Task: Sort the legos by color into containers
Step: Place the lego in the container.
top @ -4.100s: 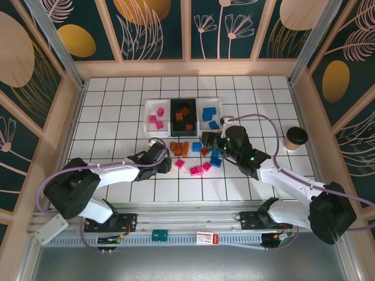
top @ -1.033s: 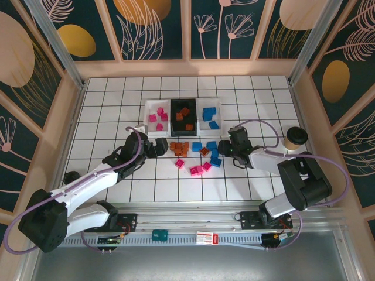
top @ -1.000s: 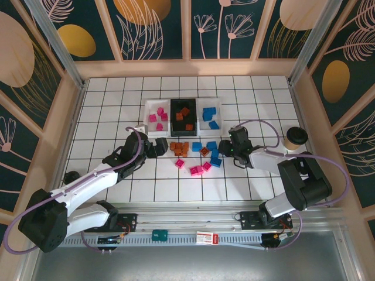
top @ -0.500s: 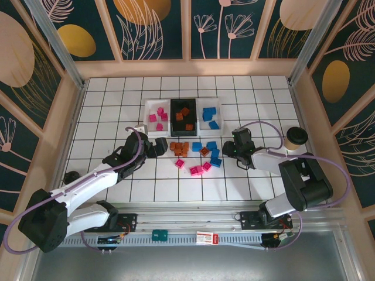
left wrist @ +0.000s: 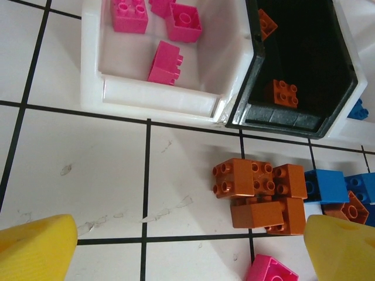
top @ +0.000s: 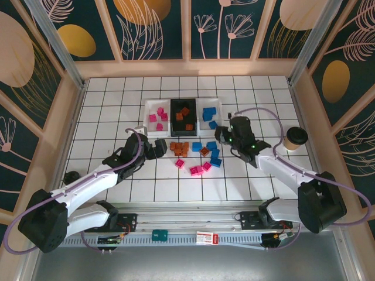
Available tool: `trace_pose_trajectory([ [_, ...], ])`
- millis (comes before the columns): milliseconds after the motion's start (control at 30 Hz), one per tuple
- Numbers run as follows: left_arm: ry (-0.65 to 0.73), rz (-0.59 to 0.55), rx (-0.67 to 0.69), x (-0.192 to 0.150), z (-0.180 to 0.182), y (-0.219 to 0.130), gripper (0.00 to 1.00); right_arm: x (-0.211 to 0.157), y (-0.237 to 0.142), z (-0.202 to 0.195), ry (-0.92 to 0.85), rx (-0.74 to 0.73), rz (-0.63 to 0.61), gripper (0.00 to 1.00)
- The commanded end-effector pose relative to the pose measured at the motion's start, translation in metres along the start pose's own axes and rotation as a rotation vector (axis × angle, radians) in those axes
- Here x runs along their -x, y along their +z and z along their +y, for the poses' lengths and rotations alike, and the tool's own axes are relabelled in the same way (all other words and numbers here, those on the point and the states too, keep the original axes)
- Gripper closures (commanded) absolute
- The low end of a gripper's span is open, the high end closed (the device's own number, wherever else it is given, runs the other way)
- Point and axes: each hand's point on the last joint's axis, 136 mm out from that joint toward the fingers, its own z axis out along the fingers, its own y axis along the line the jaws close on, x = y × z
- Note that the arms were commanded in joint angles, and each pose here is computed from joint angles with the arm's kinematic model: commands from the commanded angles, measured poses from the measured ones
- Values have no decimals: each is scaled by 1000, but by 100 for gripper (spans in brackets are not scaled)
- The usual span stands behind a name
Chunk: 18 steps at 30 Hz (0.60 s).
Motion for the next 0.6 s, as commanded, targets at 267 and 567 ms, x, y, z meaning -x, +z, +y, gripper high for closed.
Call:
trace_pose_trajectory([
  [267,-20,57,-31,-21,5,-5,1,38,96,15,-57,-69,35,77],
  [567,-5,106,-85,-35,-1,-6,5,37,128,-4,26,-113,52,67],
])
